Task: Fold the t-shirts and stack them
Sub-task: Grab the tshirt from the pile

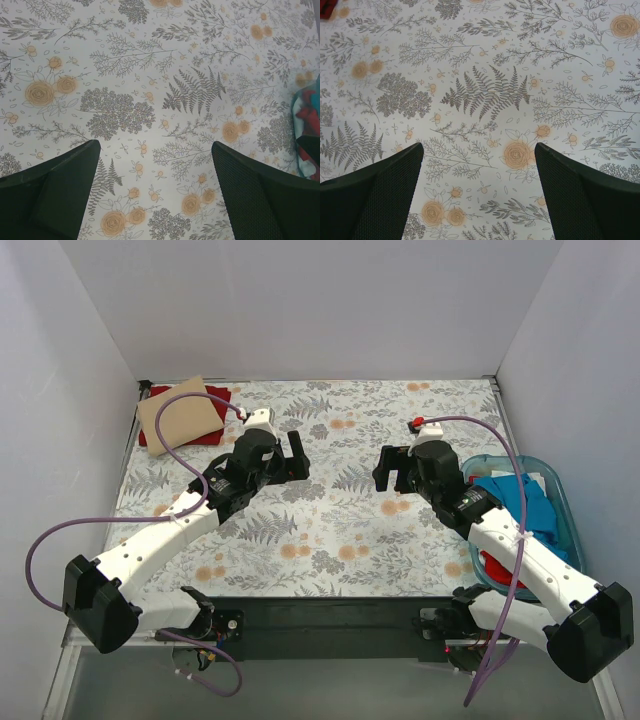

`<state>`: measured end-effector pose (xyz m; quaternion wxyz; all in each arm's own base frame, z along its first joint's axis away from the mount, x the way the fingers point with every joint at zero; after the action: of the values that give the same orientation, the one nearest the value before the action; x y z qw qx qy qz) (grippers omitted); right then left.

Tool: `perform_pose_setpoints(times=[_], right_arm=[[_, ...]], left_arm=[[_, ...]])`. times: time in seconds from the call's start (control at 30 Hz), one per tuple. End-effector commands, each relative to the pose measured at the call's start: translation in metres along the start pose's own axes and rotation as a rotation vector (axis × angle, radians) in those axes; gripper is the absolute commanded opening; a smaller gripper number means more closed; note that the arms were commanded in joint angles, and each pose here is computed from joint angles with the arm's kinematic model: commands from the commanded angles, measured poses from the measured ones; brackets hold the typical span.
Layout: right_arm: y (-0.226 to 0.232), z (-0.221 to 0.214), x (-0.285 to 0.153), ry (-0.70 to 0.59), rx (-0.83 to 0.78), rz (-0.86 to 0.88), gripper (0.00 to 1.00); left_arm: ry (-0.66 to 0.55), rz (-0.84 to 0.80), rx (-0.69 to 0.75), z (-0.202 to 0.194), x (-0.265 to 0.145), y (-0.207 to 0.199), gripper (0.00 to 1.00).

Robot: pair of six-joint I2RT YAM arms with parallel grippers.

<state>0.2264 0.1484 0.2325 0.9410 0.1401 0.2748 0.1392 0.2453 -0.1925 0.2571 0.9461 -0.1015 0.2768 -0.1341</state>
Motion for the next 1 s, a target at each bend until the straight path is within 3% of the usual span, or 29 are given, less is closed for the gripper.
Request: perform_pose_setpoints(times=[0.0, 0.33, 0.53, 0.73, 0.83, 0.97], right_arm=[[0.004, 0.01, -0.004, -0.062, 0.011, 0.031, 0.98], [0.007, 0.005, -0.002, -0.004, 0.035, 0.034, 0.98], [0.002, 0.018, -0.003, -0.003, 0.05, -0.08, 0.98], [-0.042, 0.039, -0.006, 0.024, 0.109, -0.364, 0.98], [-0.091, 0.052, -0.01, 0.021, 0.247, -0.506, 0.98], [-0.162, 0.057, -0.033, -0.031, 0.46, -0.835, 0.98]], left_arm=[[-0.016, -0.019, 0.012, 0.009, -0.005, -0.004, 0.94], [-0.012, -0.02, 0.034, 0.009, -0.015, 0.0, 0.94], [-0.01, -0.032, 0.055, 0.005, -0.023, 0.003, 0.94], [0.049, -0.059, 0.072, -0.004, -0.022, 0.002, 0.94], [0.074, -0.096, 0.073, -0.009, -0.021, -0.001, 0.94], [0.089, -0.135, 0.075, -0.012, -0.018, -0.004, 0.94]])
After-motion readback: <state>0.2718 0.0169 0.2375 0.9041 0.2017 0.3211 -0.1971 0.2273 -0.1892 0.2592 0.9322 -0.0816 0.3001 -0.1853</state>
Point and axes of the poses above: each gripper's point midway between its finger pads, its own x axis out along the fingers, its own y axis along the line the jaws close on, z = x × y, the point moved 8 cm from there along -x, back along the fingers, and after that the axes turned 7 degrees about x, right-handed, at the moved point
